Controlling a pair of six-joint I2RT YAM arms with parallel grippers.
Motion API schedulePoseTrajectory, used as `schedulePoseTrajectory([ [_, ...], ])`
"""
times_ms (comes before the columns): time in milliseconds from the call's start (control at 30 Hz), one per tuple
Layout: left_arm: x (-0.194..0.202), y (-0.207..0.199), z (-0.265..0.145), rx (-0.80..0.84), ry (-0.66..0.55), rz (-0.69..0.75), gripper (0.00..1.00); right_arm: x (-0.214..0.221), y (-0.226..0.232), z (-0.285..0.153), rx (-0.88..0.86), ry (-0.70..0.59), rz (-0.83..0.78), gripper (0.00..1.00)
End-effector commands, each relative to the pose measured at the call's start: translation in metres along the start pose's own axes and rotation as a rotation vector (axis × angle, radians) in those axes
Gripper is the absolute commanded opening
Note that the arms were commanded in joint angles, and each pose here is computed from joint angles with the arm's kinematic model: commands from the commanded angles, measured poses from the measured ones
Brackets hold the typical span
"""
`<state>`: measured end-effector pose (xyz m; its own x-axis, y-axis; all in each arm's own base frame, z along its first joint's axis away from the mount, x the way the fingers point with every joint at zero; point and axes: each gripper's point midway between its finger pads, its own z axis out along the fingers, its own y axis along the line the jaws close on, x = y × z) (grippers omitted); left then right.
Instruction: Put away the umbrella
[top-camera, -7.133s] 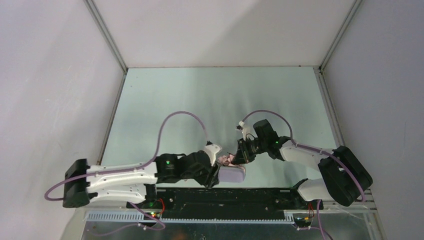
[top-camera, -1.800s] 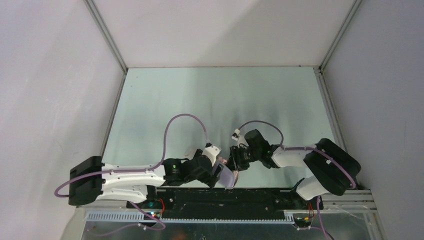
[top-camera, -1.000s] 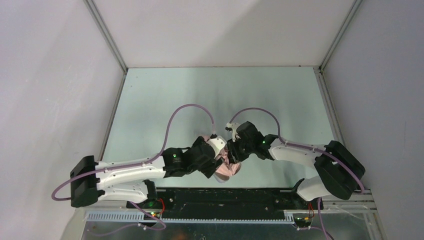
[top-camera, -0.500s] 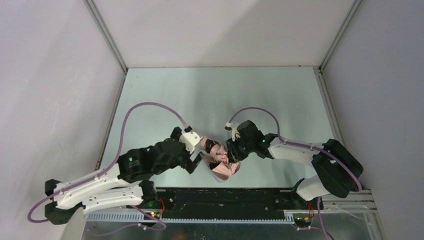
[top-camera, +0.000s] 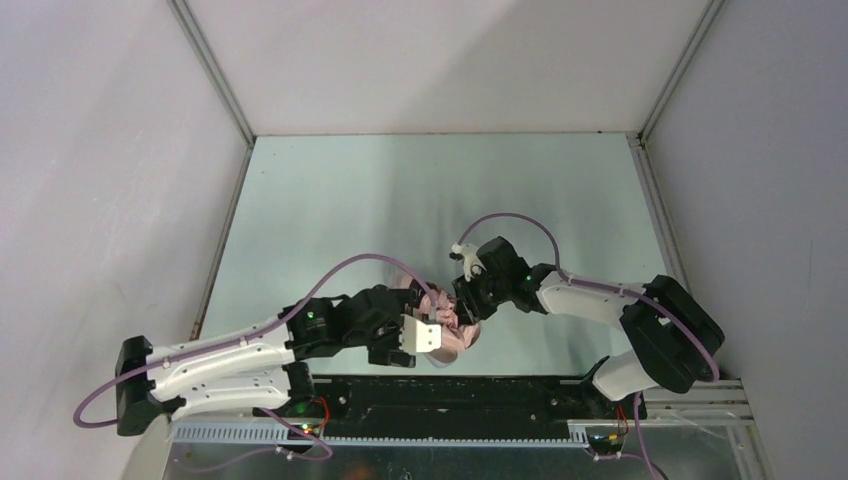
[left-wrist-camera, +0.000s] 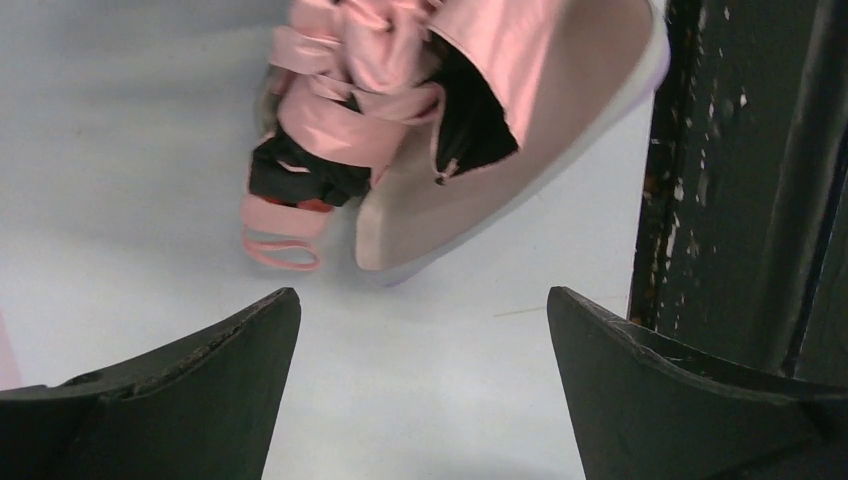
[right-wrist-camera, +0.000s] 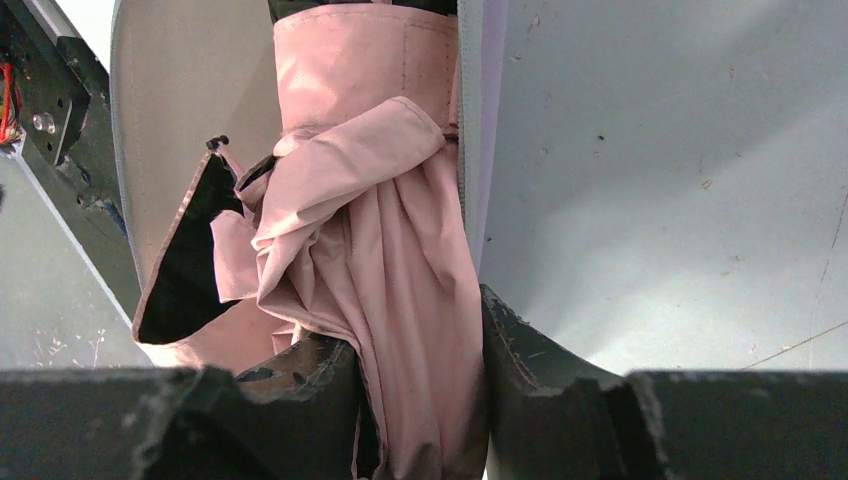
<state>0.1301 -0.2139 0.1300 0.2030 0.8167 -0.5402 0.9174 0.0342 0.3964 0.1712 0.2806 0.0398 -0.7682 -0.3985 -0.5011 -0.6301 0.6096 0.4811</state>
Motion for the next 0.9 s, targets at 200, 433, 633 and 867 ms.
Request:
schedulePoseTrajectory([
  [200, 0.006, -0.001, 0.023, -0.058, -0.06, 0.203, 1.0, 0.01, 0.002, 0.007, -0.035, 0.071, -0.02, 0.0],
  [433, -0.008, -0.002, 0.047, -0.061, -0.11, 0.22, 1.0, 0.009, 0.006, 0.009, -0.047, 0.073, -0.036, 0.0],
  [633, -0.011, -0.003, 0.071, -0.056, -0.127, 0.199, 1.0, 0.009, 0.013, 0.01, -0.059, 0.071, -0.064, 0.0],
  [867, -0.023, 0.022, 0.065, -0.127, -0.247, 0.084, 1.0, 0.005, 0.033, 0.016, -0.12, 0.045, -0.126, 0.0],
])
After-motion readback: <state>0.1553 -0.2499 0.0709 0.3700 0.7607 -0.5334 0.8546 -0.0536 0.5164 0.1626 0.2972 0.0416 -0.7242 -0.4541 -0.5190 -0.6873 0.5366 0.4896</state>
